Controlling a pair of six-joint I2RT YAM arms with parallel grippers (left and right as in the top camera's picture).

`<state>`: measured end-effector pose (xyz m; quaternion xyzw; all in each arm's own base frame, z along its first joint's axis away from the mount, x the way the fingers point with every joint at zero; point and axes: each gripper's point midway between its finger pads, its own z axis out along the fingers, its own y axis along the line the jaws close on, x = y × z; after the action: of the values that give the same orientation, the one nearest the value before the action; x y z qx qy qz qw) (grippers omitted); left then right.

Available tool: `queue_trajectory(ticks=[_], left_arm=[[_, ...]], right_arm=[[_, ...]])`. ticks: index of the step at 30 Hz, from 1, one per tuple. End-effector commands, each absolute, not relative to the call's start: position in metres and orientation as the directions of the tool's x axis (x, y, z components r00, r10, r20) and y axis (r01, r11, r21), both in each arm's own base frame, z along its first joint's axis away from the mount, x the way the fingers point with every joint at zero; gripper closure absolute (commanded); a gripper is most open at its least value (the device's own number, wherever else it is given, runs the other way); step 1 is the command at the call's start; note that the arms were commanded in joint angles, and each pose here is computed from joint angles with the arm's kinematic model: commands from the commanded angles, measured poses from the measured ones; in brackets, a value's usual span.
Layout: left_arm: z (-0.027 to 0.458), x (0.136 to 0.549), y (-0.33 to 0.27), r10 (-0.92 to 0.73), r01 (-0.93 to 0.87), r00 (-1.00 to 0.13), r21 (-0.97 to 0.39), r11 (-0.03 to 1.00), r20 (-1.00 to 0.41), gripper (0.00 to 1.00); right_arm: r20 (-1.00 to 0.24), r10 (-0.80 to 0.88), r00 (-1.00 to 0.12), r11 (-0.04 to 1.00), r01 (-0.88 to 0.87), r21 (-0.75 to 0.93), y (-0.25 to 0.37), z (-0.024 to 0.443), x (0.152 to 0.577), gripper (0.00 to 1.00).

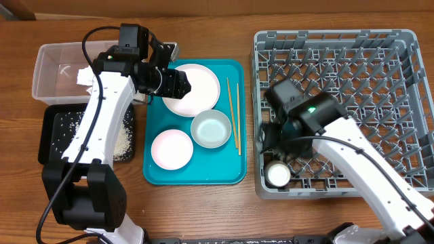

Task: Sort waste into correct bins and load items into the dishwasher
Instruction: 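Lower cup into the rack's near-left corner, then reach right gripper to white bowl, then grasp the white bowl with right gripper and place it at rack's far edge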

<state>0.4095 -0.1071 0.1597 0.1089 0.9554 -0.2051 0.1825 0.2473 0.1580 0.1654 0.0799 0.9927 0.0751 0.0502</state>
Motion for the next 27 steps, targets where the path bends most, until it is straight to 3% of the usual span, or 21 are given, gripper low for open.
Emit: queue_trajectory(ticks=[1,7,9,13,17,19,20,21,27], left_arm=[[0.185,0.419,-0.107,0.126,0.297,-0.886,-0.336,0.894,-0.446,0.35],[0.211,0.426,-0.086,0.123,0.25,-0.876,-0.221,0.943,-0.465,0.37],[0.226,0.431,-0.068,0.094,0.18,-0.872,-0.136,0.974,-0.481,0.37],[0.252,0.437,-0.048,0.05,0.09,-0.852,-0.051,0.995,-0.521,0.37],[0.268,0.442,-0.039,0.02,0.039,-0.83,-0.022,0.999,-0.557,0.36],[0.267,0.443,-0.039,0.02,0.039,-0.831,-0.022,0.999,-0.556,0.29],[0.267,0.443,-0.039,0.02,0.039,-0.832,-0.022,0.999,-0.554,0.19],[0.266,0.442,-0.039,0.021,0.039,-0.834,-0.022,0.999,-0.551,0.0],[0.267,0.445,-0.039,0.021,0.04,-0.829,-0.023,0.999,-0.558,0.0]], right_arm=[[-0.249,0.114,-0.962,0.958,0.039,0.285,0.187,0.208,0.279,0.18],[-0.296,0.121,-0.948,0.924,-0.002,0.382,0.245,0.197,0.303,0.28],[-0.253,0.198,-0.947,0.937,0.108,0.332,0.257,0.166,0.308,0.34],[-0.164,0.286,-0.944,0.94,0.243,0.239,0.261,0.112,0.311,0.37],[-0.108,0.294,-0.95,0.944,0.27,0.188,0.267,0.073,0.313,0.43],[-0.078,0.29,-0.954,0.944,0.271,0.188,0.273,0.056,0.313,0.48],[-0.063,0.288,-0.955,0.944,0.273,0.184,0.274,0.05,0.313,0.51],[-0.055,0.291,-0.955,0.944,0.277,0.179,0.274,0.046,0.312,0.52],[-0.042,0.29,-0.956,0.944,0.279,0.178,0.276,0.041,0.311,0.79]])
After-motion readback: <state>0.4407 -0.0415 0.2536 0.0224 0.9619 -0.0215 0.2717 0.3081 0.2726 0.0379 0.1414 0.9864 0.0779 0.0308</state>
